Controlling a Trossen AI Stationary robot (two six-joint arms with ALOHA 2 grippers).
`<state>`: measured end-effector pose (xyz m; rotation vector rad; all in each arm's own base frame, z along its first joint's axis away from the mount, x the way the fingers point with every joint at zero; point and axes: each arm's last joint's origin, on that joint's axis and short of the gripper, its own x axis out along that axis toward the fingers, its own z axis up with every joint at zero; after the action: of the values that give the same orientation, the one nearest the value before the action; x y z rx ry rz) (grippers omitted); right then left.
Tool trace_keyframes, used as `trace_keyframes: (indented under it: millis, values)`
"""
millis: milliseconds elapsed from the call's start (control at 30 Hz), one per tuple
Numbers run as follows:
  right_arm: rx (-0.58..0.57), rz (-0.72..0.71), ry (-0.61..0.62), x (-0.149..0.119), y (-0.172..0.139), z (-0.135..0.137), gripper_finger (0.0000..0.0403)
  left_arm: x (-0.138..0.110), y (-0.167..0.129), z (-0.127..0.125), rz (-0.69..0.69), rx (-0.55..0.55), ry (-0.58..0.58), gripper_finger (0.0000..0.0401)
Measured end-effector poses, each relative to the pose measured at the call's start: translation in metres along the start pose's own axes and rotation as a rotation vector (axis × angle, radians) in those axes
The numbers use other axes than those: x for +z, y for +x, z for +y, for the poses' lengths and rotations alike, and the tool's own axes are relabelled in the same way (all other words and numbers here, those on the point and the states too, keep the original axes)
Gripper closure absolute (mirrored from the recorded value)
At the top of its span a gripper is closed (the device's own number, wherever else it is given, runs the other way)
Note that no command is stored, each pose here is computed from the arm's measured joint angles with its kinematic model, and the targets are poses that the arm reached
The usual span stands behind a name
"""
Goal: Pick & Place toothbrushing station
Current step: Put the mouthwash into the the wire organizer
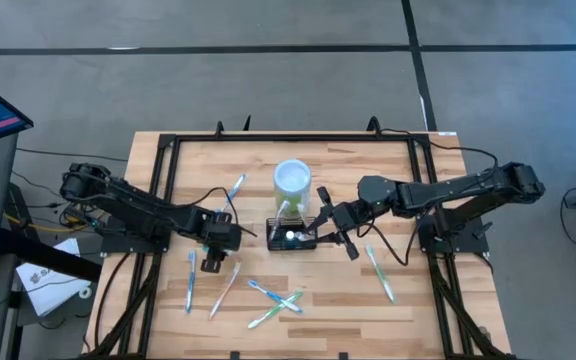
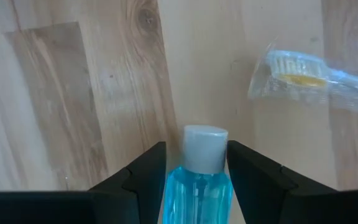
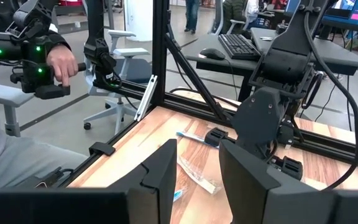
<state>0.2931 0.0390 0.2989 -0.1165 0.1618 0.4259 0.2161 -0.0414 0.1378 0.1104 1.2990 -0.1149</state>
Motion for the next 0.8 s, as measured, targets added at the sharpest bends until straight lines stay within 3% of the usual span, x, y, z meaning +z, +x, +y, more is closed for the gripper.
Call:
trace_keyframes:
  millis: [367,633,800]
  values:
    - [0.0,0.0,0.0,0.0,0.0,0.0,0.0292,0.0006,0.0048,0.0001,0.007,0.014,-0.003,0.024]
    - [0.0,0.0,0.0,0.0,0.0,0.0,0.0292,0.003,0.0043,0.0002,-0.016,0.016,-0.016,0.0312]
    - [0.0,0.0,0.0,0.0,0.0,0.0,0.0292,0.0026,0.004,0.0001,-0.011,0.009,-0.048,0.0317]
